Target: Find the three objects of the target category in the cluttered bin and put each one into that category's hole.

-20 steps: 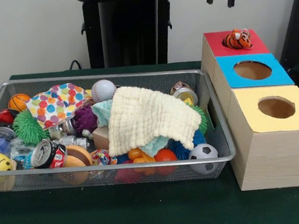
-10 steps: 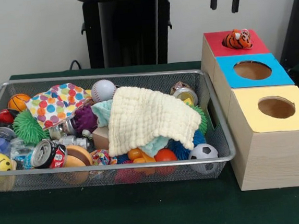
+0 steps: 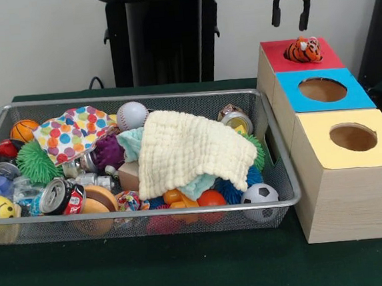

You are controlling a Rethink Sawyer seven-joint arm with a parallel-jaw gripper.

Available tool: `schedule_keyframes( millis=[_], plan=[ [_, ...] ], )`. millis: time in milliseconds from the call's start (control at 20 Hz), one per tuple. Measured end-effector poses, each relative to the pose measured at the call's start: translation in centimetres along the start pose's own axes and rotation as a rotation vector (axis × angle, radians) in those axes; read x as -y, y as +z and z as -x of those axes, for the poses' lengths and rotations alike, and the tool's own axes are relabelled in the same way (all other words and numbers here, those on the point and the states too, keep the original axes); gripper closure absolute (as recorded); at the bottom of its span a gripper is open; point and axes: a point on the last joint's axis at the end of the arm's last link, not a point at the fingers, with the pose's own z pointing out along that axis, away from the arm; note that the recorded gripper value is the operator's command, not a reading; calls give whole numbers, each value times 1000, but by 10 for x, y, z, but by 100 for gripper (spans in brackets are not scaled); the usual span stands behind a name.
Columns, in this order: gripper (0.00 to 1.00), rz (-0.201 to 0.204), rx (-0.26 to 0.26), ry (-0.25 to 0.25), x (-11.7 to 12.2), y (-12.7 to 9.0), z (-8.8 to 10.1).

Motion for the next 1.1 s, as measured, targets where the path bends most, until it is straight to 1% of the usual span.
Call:
schedule_keyframes(
  millis=[100, 200, 450, 650, 1100],
  plan=[
    [0, -4, -1, -5, -1, 5, -2],
    [0, -13, -4, -14, -3, 13, -4],
    [0, -26, -6, -26, -8, 24, -5],
    [0, -33, 9, -33, -10, 25, -5],
    [0, -35, 35, -44, -12, 26, -5]
  ],
)
